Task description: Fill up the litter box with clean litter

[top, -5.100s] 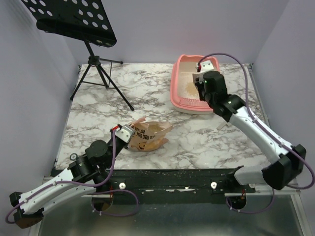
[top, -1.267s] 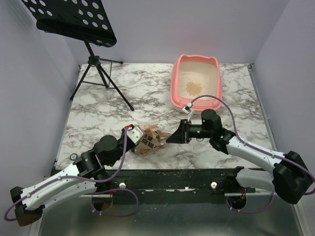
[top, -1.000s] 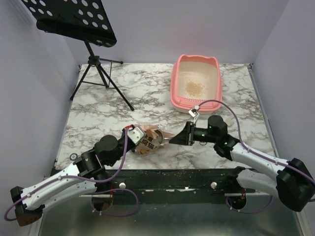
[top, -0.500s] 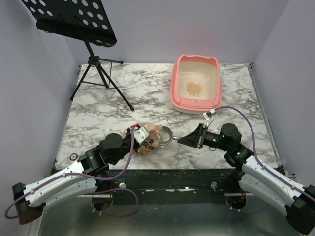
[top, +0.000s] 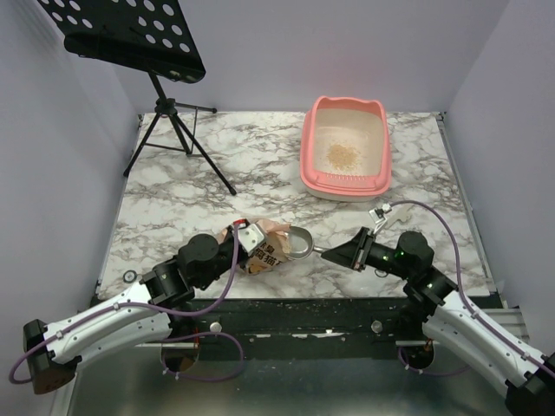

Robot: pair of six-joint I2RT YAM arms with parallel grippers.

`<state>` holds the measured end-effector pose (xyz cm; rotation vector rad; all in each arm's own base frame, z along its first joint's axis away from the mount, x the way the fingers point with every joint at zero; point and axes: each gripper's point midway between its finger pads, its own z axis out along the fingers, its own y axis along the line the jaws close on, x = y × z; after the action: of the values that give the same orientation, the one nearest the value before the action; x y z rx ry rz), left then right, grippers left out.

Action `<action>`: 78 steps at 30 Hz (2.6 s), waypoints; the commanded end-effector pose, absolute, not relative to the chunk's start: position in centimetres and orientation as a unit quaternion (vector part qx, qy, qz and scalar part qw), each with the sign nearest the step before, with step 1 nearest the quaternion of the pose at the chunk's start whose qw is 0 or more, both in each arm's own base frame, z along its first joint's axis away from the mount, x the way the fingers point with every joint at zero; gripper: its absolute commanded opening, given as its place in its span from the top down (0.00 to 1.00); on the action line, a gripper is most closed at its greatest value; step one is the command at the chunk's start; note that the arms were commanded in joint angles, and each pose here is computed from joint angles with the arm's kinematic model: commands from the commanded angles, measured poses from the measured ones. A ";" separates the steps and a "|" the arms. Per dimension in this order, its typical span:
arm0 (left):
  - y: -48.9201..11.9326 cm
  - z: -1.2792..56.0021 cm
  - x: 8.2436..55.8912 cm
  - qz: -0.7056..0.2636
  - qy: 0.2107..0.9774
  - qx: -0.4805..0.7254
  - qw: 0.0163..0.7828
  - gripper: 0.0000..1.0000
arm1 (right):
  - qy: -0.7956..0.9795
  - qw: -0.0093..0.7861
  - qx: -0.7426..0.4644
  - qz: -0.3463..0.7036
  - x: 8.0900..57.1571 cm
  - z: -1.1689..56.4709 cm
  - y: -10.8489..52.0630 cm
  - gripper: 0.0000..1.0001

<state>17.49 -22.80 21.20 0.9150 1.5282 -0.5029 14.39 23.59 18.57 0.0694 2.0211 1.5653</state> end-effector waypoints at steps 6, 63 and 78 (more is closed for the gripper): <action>-23.3 24.6 17.0 -0.258 0.617 0.370 0.645 1.00 | 0.766 0.291 0.086 0.567 14.8 15.9 22.1 0.99; -16.5 28.6 18.4 -0.187 0.607 0.257 0.728 1.00 | 0.634 0.454 0.252 0.573 22.1 33.3 18.2 0.99; -16.7 28.2 18.4 -0.185 0.611 0.263 0.723 1.00 | 0.564 0.612 0.407 0.377 34.6 32.3 13.3 0.99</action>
<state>18.50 -16.95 24.34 0.6656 1.4471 -0.3599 31.52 17.64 28.88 0.8517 1.5417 1.0602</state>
